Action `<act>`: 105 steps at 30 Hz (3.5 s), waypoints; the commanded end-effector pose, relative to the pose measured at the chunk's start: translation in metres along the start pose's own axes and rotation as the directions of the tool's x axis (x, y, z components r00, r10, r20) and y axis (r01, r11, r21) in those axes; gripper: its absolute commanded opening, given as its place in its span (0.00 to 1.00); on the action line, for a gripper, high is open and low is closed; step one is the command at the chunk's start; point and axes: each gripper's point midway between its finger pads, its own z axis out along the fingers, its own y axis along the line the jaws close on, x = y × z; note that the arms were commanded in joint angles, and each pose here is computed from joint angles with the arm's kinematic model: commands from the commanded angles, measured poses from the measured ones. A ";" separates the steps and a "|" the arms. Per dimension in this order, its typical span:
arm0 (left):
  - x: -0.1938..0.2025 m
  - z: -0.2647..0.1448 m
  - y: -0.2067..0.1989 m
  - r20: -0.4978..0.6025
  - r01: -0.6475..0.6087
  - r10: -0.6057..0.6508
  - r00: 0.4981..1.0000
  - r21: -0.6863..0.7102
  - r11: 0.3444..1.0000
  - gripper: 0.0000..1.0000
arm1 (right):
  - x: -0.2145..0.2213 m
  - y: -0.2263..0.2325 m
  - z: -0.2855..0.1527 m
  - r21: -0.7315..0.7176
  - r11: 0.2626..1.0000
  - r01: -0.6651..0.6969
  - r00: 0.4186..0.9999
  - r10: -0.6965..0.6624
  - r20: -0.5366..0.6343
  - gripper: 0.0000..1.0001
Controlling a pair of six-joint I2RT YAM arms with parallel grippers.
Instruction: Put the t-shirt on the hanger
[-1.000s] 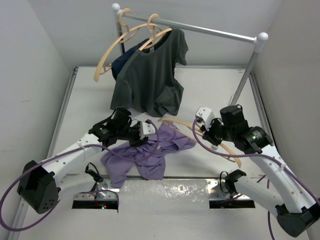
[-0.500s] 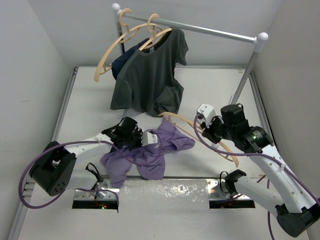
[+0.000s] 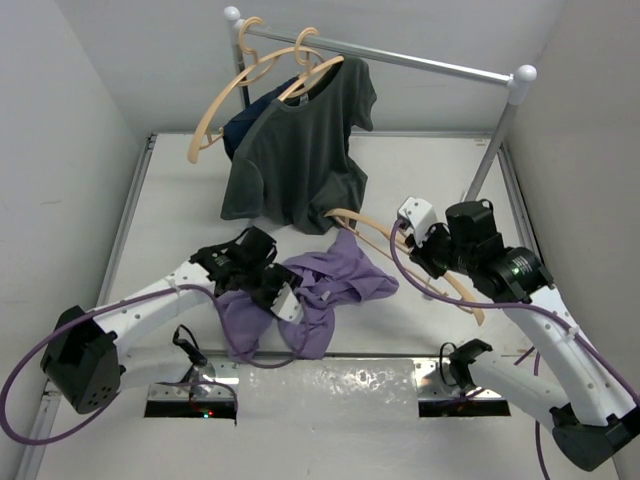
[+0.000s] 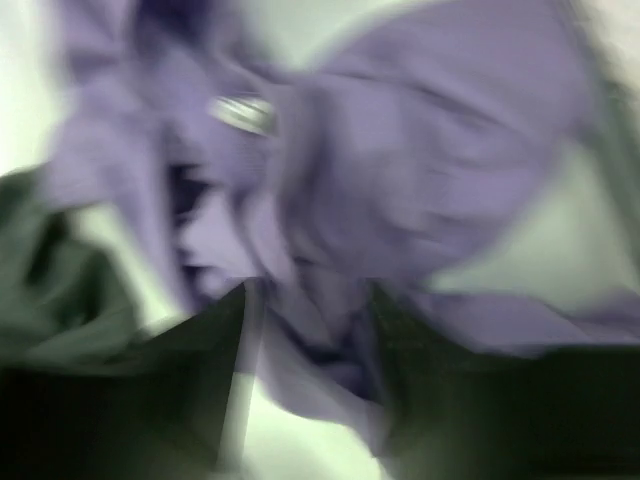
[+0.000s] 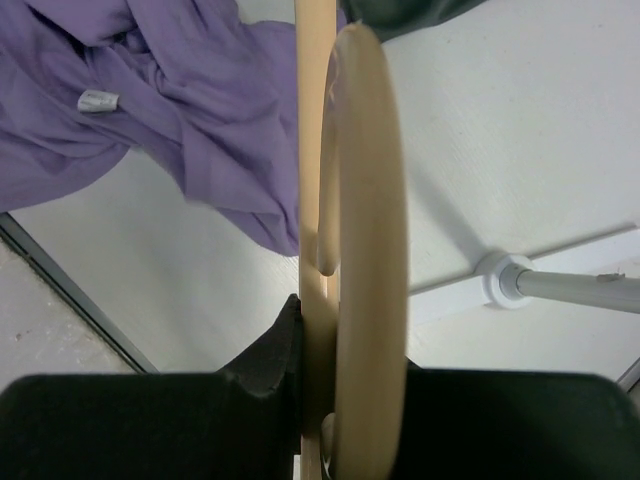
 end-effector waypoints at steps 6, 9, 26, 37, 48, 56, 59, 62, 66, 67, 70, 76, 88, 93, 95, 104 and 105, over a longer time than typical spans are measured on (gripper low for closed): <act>-0.028 -0.016 -0.045 0.125 -0.062 0.043 0.991 0.154 0.986 0.78 | -0.014 -0.010 -0.003 0.025 1.000 0.011 1.000 -0.011 0.015 0.00; -0.078 -0.026 0.037 0.312 0.229 -0.196 0.930 -0.073 0.971 0.32 | -0.012 -0.011 -0.001 0.038 0.999 -0.006 1.000 0.006 0.002 0.00; -0.060 0.054 0.053 0.287 0.503 -0.494 0.821 0.047 0.863 0.21 | 0.003 -0.019 -0.005 0.119 0.992 -0.052 0.998 0.054 -0.018 0.00; -0.012 0.079 0.041 0.123 0.535 -0.531 0.838 0.001 0.845 0.24 | 0.002 -0.016 -0.011 0.103 0.994 -0.031 0.999 0.032 -0.014 0.00; -0.013 0.073 0.054 0.120 0.495 -0.494 0.861 0.019 0.869 0.34 | 0.005 -0.011 -0.003 0.065 0.998 -0.020 0.999 0.022 -0.025 0.00; -0.003 0.081 0.009 0.055 0.450 -0.465 0.883 0.177 0.875 0.32 | 0.009 -0.013 -0.005 0.072 0.997 0.004 0.999 0.000 -0.051 0.00; 0.001 0.084 0.006 0.035 0.469 -0.482 0.876 0.179 0.865 0.19 | 0.009 -0.013 -0.006 0.074 0.997 0.008 0.999 -0.004 -0.054 0.00; 0.003 0.088 0.027 0.057 0.500 -0.506 0.860 0.097 0.861 0.00 | 0.008 -0.007 -0.009 0.040 0.999 0.014 0.999 -0.012 -0.045 0.00; 0.002 0.074 0.081 0.105 0.568 -0.561 0.821 -0.055 0.821 0.00 | 0.003 0.010 -0.024 -0.067 0.996 0.052 0.998 -0.055 -0.041 0.00; 0.003 0.068 0.093 0.115 0.584 -0.574 0.811 -0.089 0.807 0.00 | 0.010 0.018 -0.028 -0.112 0.992 0.050 0.996 -0.058 -0.070 0.00; 0.005 0.049 0.125 0.132 0.595 -0.580 0.804 -0.199 0.779 0.00 | 0.010 0.039 -0.037 -0.222 0.973 0.061 0.996 -0.073 -0.049 0.00; 0.014 0.042 0.126 0.110 0.604 -0.598 0.794 -0.258 0.754 0.00 | 0.007 0.052 -0.050 -0.290 0.956 0.042 0.997 -0.059 -0.050 0.00; -0.003 0.029 0.129 0.151 0.535 -0.513 0.845 -0.252 0.806 0.00 | 0.014 0.026 -0.013 -0.203 0.977 0.064 0.988 -0.091 -0.125 0.00; -0.012 0.024 0.127 0.191 0.543 -0.509 0.839 -0.243 0.804 0.00 | 0.002 0.029 0.006 -0.247 0.967 0.067 0.992 -0.092 -0.091 0.00; -0.021 0.018 0.141 0.237 0.544 -0.493 0.837 -0.269 0.794 0.00 | 0.001 0.040 0.012 -0.316 0.947 0.059 0.993 -0.089 -0.081 0.00; -0.043 0.001 0.173 0.302 0.507 -0.425 0.853 -0.295 0.810 0.00 | 0.014 0.056 0.012 -0.402 0.915 0.039 0.983 -0.108 -0.150 0.00; -0.044 0.001 0.173 0.301 0.507 -0.426 0.853 -0.287 0.813 0.00 | 0.014 0.061 0.014 -0.411 0.910 0.061 0.980 -0.132 -0.146 0.00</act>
